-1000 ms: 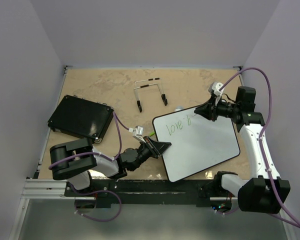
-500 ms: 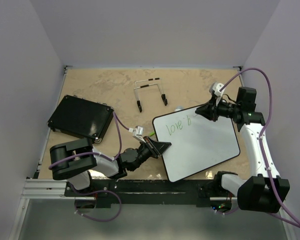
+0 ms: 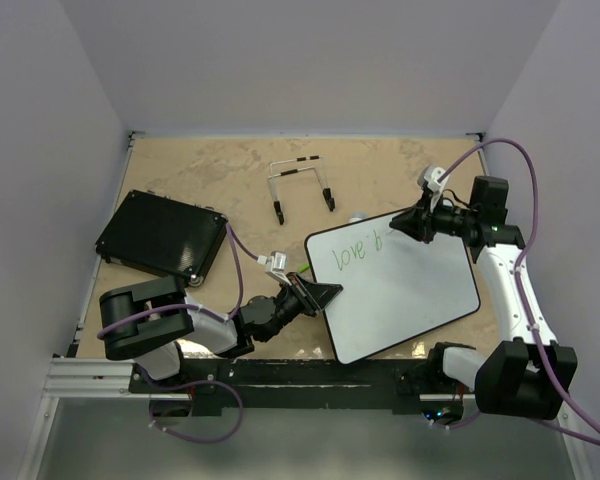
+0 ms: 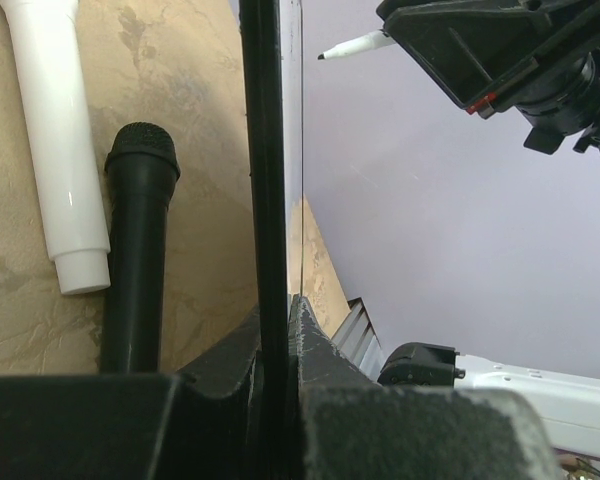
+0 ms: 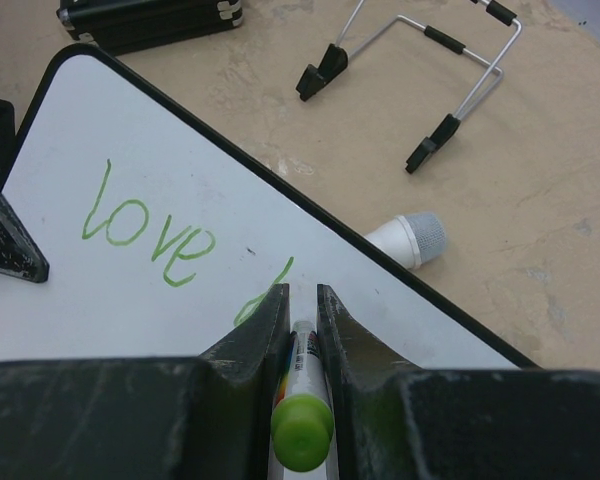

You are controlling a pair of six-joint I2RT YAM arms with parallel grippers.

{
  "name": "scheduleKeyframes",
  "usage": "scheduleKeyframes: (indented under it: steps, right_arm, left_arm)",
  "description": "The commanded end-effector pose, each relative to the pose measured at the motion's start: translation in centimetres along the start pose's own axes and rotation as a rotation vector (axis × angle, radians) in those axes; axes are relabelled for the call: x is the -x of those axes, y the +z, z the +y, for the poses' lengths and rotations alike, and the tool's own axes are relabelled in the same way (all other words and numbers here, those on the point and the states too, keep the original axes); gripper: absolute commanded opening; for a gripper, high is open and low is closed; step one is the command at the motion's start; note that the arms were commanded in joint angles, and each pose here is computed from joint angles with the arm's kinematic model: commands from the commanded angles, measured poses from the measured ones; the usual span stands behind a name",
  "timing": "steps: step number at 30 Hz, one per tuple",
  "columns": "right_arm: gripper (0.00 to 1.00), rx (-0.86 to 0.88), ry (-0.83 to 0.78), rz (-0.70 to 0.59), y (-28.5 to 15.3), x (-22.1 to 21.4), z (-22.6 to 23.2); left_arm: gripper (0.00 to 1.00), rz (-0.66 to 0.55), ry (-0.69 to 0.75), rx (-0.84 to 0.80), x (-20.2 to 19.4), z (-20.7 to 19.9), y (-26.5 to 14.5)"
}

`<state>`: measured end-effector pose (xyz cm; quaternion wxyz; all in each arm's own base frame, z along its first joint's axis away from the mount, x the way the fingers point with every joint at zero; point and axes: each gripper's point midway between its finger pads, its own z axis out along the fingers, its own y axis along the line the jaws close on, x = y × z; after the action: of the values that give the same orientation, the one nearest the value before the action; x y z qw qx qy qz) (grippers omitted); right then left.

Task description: Write a sentence on the whiteboard

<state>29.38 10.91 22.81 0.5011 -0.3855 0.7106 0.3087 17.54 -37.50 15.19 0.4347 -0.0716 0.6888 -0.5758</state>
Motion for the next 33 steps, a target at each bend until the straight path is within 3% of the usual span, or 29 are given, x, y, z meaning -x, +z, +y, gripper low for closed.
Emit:
scheduleKeyframes:
  steps: [1,11,22,33]
  right_arm:
    - [0.0,-0.014,-0.008,-0.032,0.4,0.6,-0.9]
    - [0.0,-0.047,0.007,-0.066,1.0,1.2,-1.3]
    - [0.0,-0.048,0.047,0.007,1.5,-0.8,-1.7]
    - [0.0,-0.033,-0.025,-0.038,0.2,1.5,0.3]
  left_arm:
    - [0.0,-0.099,0.019,-0.129,2.5,-3.3,0.1]
    - [0.0,-0.096,0.016,-0.131,2.4,-3.2,0.2]
    - [0.0,-0.096,0.016,-0.133,2.4,-3.3,0.2]
    - [0.0,-0.096,0.013,-0.132,2.4,-3.1,0.1]
